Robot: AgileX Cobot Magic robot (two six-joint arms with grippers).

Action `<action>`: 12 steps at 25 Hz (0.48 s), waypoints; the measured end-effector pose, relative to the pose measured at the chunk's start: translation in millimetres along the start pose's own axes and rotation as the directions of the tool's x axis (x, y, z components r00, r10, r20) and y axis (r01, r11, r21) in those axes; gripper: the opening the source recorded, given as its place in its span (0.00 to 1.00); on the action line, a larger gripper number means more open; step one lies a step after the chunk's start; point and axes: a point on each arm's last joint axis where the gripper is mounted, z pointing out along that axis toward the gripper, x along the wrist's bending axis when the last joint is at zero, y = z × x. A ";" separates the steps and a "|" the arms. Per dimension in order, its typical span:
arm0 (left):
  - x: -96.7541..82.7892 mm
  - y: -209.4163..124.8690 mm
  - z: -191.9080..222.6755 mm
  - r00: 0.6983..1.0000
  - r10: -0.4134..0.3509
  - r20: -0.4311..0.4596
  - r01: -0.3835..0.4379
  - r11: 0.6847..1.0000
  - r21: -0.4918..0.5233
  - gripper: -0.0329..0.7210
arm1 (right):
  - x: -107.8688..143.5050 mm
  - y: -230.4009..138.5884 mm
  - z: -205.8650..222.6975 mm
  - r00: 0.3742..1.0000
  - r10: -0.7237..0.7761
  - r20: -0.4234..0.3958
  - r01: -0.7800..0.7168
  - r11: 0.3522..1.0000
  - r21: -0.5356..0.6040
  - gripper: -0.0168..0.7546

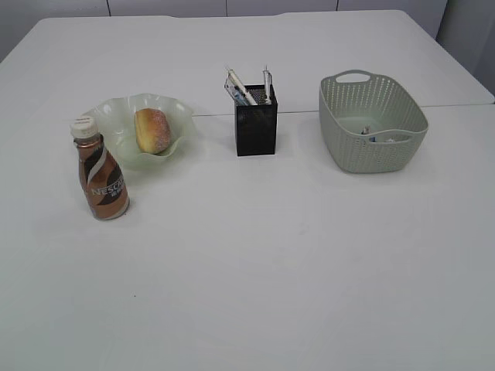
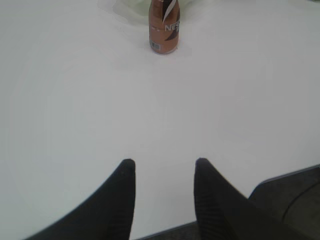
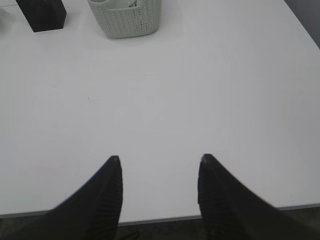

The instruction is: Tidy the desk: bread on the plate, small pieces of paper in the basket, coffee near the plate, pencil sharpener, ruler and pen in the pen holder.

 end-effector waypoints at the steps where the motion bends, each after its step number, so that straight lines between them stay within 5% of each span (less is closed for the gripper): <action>1: 0.0 0.5 0.4 1.000 0.000 0.000 0.000 1.000 -0.006 0.42 | 0.0 0.0 0.0 1.000 0.000 0.000 0.000 1.000 0.000 0.53; 12: 0.7 0.9 8.3 1.000 0.025 -0.003 -0.025 0.999 -0.038 0.41 | 0.0 0.0 0.0 1.000 0.000 0.000 0.000 1.000 0.000 0.53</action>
